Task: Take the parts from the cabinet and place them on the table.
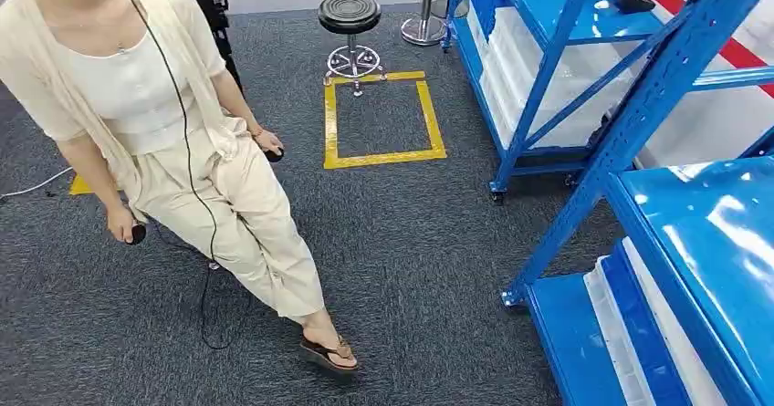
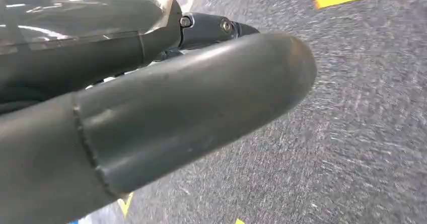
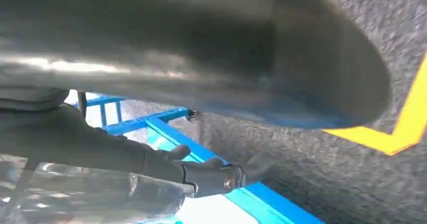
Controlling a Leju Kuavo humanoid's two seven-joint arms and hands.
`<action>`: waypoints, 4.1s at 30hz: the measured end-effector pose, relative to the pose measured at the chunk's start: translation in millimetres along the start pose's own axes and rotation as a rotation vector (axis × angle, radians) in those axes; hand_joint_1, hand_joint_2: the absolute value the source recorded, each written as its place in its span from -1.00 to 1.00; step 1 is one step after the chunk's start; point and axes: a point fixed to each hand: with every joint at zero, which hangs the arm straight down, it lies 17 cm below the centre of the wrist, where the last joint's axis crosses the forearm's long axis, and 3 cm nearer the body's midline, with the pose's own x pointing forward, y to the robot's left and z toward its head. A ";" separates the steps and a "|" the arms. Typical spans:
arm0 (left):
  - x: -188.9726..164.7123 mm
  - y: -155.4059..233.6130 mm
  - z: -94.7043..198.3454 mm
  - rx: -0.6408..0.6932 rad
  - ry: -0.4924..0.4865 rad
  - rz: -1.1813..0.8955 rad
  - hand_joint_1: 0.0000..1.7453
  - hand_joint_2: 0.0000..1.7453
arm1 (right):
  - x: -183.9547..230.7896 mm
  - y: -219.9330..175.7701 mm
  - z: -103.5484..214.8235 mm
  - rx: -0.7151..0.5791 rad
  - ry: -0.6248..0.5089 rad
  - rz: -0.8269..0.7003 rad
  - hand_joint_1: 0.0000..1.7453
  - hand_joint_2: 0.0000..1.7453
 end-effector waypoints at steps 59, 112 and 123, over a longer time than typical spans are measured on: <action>23.4 4.5 -2.3 -0.004 -0.124 -0.082 -1.00 -1.00 | -4.0 6.5 3.6 0.011 0.058 -0.153 -1.00 -1.00; 2.5 -6.6 2.2 -0.019 -0.051 0.006 -1.00 -1.00 | -12.1 -7.0 -4.7 -0.007 0.051 -0.086 -1.00 -1.00; 8.3 -6.5 2.4 -0.021 -0.076 0.004 -1.00 -1.00 | -13.0 -6.4 -4.3 -0.013 0.044 -0.097 -1.00 -1.00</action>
